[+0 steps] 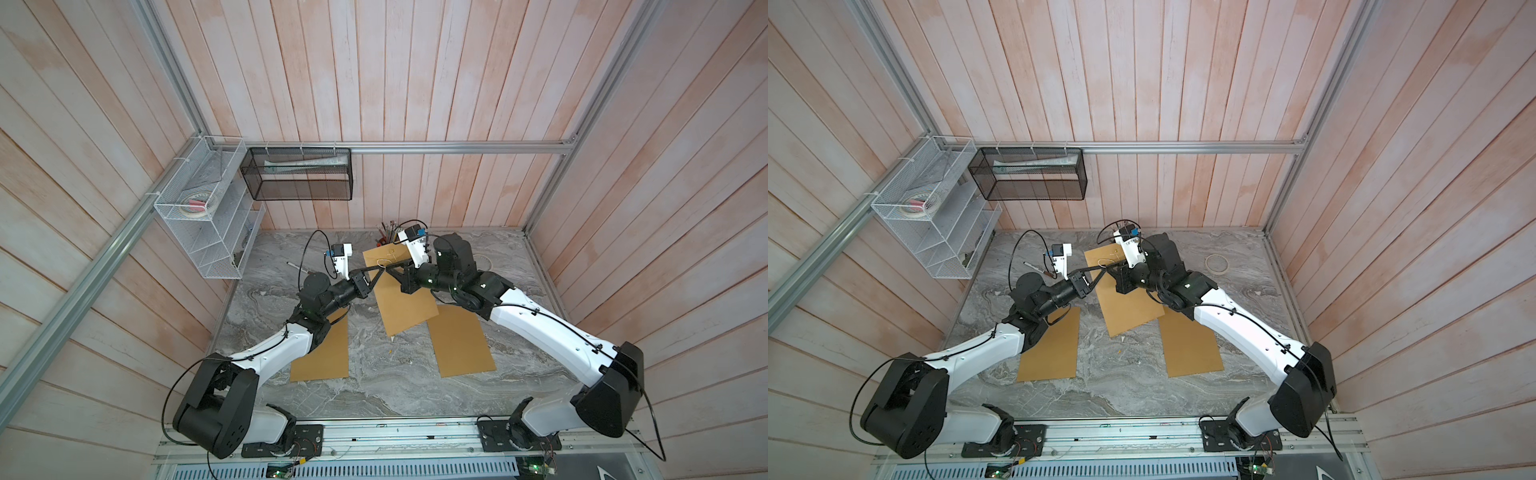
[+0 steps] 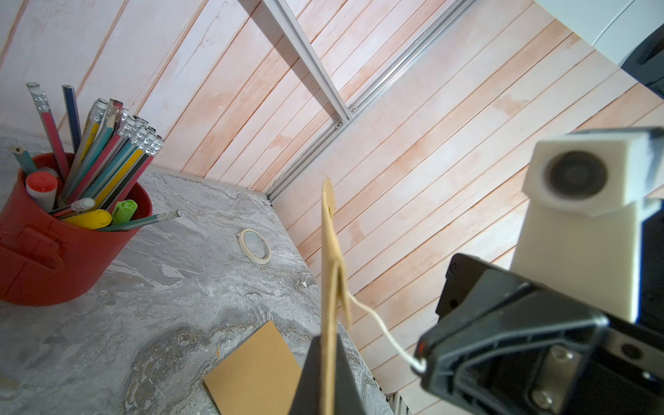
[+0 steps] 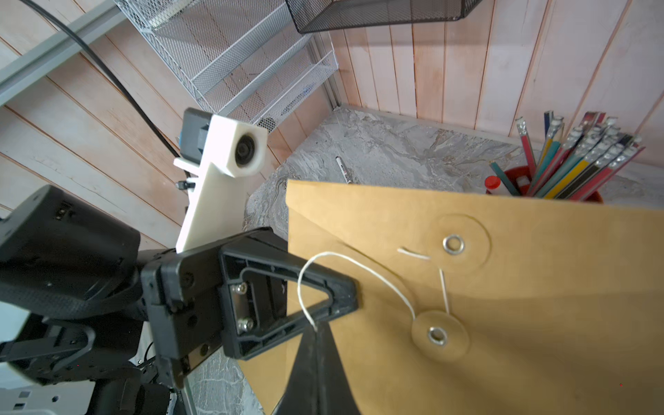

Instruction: Open the file bag

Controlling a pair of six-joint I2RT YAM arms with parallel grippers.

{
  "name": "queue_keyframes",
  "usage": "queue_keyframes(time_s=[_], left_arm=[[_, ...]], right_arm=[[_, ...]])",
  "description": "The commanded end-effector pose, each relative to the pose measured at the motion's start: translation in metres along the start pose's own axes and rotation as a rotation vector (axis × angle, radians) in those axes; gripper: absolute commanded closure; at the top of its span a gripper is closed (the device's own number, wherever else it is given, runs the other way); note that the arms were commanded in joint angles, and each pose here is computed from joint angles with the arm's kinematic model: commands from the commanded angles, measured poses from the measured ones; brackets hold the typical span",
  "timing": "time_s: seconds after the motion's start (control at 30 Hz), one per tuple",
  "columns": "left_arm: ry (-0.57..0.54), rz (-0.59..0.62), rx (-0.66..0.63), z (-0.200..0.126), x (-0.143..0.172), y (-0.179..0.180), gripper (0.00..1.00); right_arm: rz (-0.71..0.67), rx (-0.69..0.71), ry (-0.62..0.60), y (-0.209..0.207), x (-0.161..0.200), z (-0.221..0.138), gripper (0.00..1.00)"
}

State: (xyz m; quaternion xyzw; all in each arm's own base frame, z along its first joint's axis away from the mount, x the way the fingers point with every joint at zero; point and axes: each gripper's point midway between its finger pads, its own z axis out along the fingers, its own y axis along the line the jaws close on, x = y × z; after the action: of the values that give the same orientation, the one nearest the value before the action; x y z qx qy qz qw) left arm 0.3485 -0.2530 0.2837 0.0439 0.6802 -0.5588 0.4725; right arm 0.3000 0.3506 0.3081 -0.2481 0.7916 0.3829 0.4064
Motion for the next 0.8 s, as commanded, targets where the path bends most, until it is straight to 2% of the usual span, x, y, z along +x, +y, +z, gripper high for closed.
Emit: queue_keyframes(time_s=[0.0, 0.43, 0.77], left_arm=[[-0.058, 0.017, 0.016, -0.004, -0.015, -0.007, 1.0], [-0.088, 0.036, 0.013, -0.006, -0.025, -0.012, 1.0], [-0.093, 0.056, 0.011, -0.007, -0.031, -0.014, 1.0]], right_arm=[[0.018, -0.029, 0.003, 0.007, 0.007, -0.004, 1.0], [0.065, 0.036, 0.082, -0.012, 0.047, -0.007, 1.0], [0.081, 0.1, 0.11, -0.025, 0.065, -0.015, 1.0]])
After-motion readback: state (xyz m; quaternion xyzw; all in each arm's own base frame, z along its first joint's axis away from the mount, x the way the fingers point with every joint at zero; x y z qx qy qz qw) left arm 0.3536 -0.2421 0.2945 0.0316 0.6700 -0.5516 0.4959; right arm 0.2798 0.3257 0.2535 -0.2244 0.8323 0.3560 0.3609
